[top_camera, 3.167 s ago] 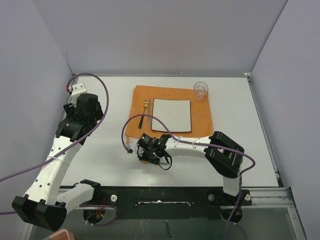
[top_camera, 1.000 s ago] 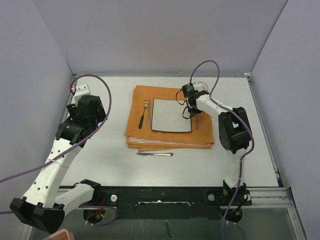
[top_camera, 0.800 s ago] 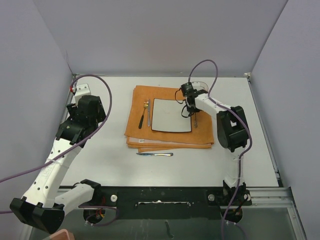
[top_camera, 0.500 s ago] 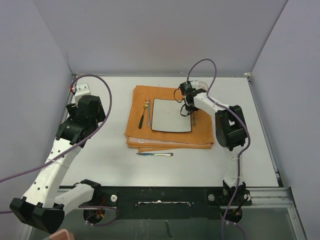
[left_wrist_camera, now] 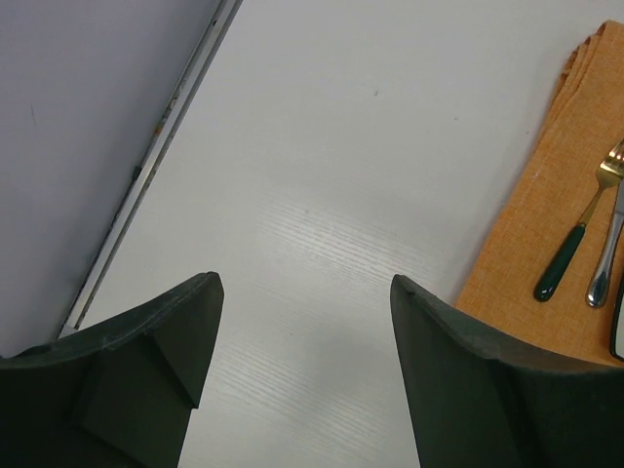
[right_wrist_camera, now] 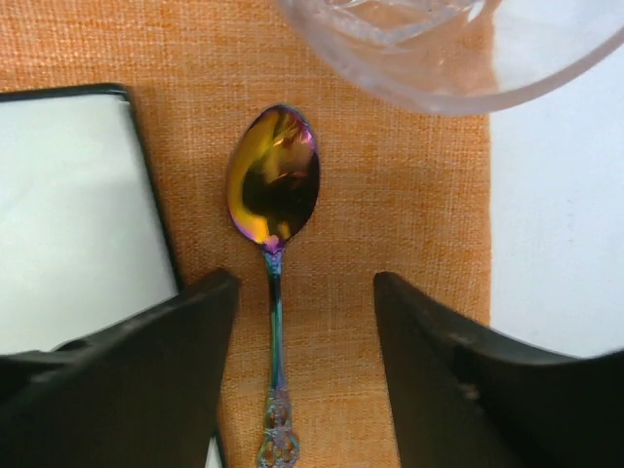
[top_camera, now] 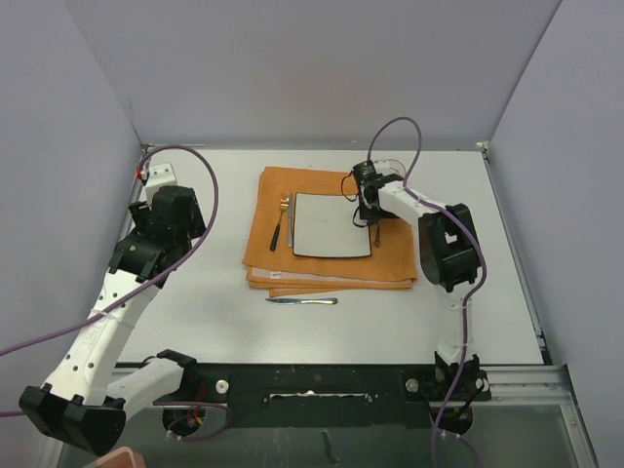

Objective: Set the dinner table for one person
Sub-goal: Place the spoon on the napkin.

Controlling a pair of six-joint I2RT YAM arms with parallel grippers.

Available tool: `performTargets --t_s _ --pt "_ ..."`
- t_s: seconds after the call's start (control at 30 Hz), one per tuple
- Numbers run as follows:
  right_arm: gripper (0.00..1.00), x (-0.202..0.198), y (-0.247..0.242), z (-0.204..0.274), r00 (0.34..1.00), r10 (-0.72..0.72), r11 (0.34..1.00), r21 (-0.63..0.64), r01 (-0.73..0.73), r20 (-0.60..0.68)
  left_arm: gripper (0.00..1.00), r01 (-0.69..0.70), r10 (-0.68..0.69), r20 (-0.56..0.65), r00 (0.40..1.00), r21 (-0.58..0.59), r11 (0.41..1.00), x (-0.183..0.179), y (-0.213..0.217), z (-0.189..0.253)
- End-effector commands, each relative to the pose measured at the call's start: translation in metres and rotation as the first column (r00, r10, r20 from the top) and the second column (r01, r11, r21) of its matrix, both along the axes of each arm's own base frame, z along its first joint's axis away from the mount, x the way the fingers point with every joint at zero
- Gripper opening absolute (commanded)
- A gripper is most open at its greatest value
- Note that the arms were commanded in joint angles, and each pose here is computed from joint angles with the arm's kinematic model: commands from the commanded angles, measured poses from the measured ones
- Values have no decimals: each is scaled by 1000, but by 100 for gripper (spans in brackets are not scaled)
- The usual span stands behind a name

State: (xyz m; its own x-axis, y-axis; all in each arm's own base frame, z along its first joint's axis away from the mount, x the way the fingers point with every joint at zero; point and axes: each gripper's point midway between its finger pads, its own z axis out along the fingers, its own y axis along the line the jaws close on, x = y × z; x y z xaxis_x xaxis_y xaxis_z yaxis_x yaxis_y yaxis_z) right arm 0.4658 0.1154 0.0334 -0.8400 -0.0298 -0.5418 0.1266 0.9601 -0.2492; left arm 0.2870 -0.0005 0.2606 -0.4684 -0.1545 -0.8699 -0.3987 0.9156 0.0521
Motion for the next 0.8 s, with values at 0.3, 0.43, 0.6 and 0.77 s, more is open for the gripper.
performTargets --t_s 0.3,0.43,0.6,0.77 --pt "76 -50 22 199 928 -17 993 117 -28 371 68 -2 4 89 996 -25 1000 0 2 21" --pt "67 -108 86 227 787 384 868 103 -487 484 68 5 0 104 995 -46 999 -2 1 26" --pt "66 -210 157 193 410 856 391 124 -912 313 68 35 -28 103 994 -69 997 -1 -5 22" --pt "66 -264 155 168 208 963 195 89 -977 172 66 149 -145 39 989 -125 981 6 -31 3"
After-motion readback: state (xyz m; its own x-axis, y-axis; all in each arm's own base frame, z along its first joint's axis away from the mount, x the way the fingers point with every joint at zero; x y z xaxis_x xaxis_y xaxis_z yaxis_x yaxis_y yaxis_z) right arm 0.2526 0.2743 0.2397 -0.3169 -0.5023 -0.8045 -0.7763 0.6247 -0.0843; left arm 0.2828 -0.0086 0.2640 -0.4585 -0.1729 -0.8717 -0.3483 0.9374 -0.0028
